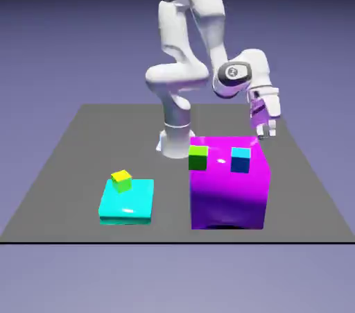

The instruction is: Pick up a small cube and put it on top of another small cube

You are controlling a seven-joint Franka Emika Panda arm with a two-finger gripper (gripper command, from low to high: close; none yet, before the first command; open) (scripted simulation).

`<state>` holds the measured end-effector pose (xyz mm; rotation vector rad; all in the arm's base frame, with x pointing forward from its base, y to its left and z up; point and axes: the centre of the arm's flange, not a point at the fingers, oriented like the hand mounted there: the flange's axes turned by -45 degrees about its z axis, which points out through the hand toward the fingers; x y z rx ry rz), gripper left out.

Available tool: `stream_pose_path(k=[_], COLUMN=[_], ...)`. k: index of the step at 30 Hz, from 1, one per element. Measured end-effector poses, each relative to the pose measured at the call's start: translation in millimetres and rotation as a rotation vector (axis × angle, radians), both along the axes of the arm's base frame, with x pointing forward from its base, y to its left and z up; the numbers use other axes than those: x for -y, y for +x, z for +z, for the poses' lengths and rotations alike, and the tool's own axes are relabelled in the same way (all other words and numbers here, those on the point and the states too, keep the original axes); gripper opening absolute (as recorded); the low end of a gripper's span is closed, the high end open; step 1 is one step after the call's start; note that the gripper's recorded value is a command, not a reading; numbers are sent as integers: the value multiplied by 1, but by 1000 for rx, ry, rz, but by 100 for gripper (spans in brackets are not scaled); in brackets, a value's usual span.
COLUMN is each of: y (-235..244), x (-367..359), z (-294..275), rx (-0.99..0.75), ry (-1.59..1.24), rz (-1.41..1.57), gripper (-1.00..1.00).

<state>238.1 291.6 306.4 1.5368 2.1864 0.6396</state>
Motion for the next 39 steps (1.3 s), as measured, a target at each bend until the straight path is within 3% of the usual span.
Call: stream_pose_path(k=[14,39], y=[-114,-78], x=[-10,145], z=[-76,-142], rx=[127,276], ry=[-396,-825], rz=[756,1295], gripper=[0,0])
